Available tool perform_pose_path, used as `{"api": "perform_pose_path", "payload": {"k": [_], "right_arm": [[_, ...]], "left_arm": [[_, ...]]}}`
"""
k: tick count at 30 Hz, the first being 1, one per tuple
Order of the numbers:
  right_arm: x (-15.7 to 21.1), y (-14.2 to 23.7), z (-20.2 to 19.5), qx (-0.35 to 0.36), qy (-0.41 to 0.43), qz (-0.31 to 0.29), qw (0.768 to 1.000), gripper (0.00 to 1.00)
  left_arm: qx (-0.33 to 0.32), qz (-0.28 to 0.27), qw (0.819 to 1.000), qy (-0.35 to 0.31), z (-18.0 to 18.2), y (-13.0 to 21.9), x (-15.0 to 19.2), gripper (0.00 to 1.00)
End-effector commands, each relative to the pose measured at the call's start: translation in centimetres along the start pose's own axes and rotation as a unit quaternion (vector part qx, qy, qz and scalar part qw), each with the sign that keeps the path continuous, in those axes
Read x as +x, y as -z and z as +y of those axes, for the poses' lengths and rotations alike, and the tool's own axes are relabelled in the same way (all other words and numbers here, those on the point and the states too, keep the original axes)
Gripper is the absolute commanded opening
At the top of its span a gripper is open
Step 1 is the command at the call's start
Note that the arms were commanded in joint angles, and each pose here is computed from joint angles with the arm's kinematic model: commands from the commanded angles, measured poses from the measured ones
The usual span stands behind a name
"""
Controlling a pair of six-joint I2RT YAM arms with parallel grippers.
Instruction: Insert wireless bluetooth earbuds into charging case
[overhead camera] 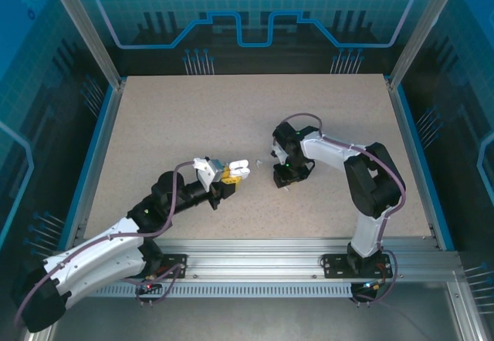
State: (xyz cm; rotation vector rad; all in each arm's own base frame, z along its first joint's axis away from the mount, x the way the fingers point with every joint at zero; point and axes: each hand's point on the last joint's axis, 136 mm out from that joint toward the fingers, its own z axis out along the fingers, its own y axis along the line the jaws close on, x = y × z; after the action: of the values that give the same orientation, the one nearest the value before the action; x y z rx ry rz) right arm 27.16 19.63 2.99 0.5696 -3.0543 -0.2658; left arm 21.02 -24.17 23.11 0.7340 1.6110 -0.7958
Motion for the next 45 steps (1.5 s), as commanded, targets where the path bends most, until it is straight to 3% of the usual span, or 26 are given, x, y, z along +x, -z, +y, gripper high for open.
{"api": "perform_pose_path", "payload": {"k": [1,24,31,45], "right_arm": [[-0.1,1.5,1.2,-0.008,0.010,-0.008,1.000,0.36],[-0.6,1.0,4.7,-0.041,0.032,-0.013,0.999,0.32],[-0.9,3.0,2.7,0.001,0.032,-0.035,0.999,0.34],[-0.4,0.6,2.1,0.008,0.026,-0.003,1.000,0.34]], "left_arm": [[-0.003,-0.006,1.000,-0.014,0.0,0.0,-0.1,0.12],[-0.004,-0.007,1.000,-0.014,0.0,0.2,-0.1,0.12],[-0.005,-0.009,1.000,-0.016,0.0,0.5,-0.1,0.12],[-0.006,-0.010,1.000,-0.014,0.0,0.5,-0.1,0.12]]}}
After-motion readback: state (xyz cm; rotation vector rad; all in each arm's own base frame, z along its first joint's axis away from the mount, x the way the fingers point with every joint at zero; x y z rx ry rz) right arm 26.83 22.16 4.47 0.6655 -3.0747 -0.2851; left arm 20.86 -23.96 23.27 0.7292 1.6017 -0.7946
